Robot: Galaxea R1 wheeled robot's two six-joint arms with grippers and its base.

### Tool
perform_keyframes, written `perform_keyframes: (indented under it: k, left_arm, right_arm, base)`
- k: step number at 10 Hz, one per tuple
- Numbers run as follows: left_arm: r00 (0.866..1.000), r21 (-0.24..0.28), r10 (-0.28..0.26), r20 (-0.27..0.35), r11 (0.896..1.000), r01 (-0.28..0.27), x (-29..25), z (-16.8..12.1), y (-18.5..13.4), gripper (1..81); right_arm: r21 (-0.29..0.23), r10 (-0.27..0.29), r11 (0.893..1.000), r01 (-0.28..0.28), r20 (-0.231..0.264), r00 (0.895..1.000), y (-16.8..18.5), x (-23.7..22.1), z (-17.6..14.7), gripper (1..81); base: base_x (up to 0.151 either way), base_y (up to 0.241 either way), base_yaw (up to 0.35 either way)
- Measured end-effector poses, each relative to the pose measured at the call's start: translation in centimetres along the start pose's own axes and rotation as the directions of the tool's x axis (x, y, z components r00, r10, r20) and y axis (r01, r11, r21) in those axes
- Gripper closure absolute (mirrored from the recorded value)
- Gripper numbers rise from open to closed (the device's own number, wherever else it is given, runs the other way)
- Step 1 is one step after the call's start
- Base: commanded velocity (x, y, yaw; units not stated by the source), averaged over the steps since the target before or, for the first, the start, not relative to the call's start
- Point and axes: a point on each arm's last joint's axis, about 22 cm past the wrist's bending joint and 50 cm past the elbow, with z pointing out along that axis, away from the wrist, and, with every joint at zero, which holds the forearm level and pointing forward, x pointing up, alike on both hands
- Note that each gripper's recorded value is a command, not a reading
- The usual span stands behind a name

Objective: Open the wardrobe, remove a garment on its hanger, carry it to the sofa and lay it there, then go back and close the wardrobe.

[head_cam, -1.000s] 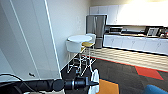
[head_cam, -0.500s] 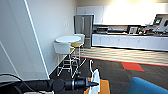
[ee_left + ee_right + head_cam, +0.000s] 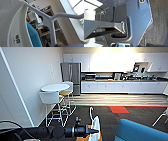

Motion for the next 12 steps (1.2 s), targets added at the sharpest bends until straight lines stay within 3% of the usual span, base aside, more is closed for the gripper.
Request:
perform_keyframes:
  k: [12]
  left_arm:
    - [1.0,-0.004,0.011,0.005,1.0,-0.011,-0.27,-0.08,0.25,81.1]
  right_arm:
    - [0.011,0.002,1.0,-0.002,0.003,1.0,-0.91,-0.13,0.39,1.0]
  base:
    - [0.0,0.0,-0.338]
